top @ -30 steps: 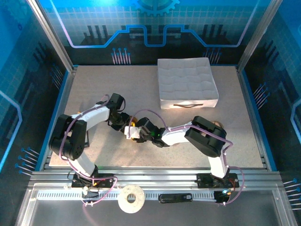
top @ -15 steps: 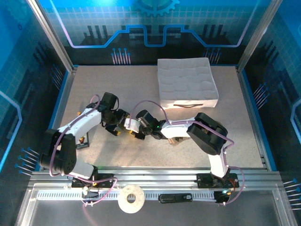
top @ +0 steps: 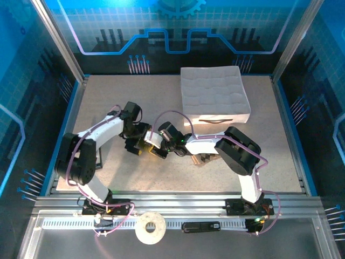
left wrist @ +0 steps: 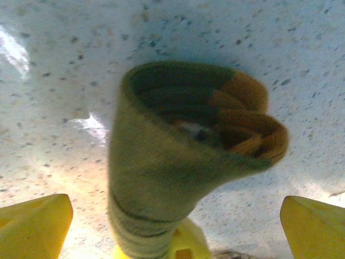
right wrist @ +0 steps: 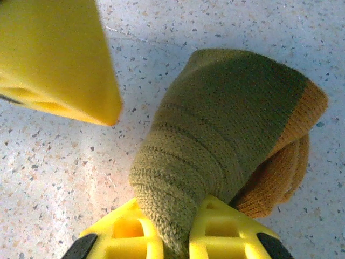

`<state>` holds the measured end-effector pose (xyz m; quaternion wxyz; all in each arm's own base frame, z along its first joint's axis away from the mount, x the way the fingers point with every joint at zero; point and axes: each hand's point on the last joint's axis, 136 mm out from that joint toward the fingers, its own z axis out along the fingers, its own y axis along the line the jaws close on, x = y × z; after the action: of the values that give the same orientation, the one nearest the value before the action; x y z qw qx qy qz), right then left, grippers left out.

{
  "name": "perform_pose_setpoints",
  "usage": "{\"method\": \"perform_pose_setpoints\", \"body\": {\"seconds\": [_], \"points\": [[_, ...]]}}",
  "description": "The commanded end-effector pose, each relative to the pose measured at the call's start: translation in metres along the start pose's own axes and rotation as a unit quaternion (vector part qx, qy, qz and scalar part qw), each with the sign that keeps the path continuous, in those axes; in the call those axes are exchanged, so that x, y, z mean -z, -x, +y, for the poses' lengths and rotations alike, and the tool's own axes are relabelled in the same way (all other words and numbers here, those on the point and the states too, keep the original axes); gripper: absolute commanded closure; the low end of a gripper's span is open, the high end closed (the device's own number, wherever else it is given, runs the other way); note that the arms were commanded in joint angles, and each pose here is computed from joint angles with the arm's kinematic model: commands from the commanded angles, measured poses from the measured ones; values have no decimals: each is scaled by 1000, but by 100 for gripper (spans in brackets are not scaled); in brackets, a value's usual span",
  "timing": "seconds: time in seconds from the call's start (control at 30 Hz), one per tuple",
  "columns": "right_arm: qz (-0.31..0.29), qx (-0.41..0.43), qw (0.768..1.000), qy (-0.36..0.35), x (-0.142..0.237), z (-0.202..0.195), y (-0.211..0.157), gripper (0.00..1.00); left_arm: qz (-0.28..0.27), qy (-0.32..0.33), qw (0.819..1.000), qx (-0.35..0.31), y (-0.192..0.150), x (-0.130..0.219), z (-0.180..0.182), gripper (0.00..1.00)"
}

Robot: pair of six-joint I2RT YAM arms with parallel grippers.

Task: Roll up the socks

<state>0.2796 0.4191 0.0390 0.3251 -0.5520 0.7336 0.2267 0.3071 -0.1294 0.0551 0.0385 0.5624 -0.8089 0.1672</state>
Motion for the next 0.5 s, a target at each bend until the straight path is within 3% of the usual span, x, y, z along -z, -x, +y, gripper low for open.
{"method": "perform_pose_setpoints", "body": {"seconds": [0.0,0.13,0.33,0.4,0.47], "points": [[103,-39,993,30,-9,16,-63,100,0,42,999,-8,-3,-10,3,0],[105,-38,993,27,-9,15,-64,100,-5,112,993,-29,-4,-19,19,1],[106,-37,993,22,-8,13,-65,100,6,146,988,-41,-5,-37,27,3],[109,-38,993,19,-9,12,-67,100,18,144,988,-42,-9,-42,29,15],[111,-40,993,16,-8,10,-67,100,21,142,989,-45,-13,-43,32,36]]}}
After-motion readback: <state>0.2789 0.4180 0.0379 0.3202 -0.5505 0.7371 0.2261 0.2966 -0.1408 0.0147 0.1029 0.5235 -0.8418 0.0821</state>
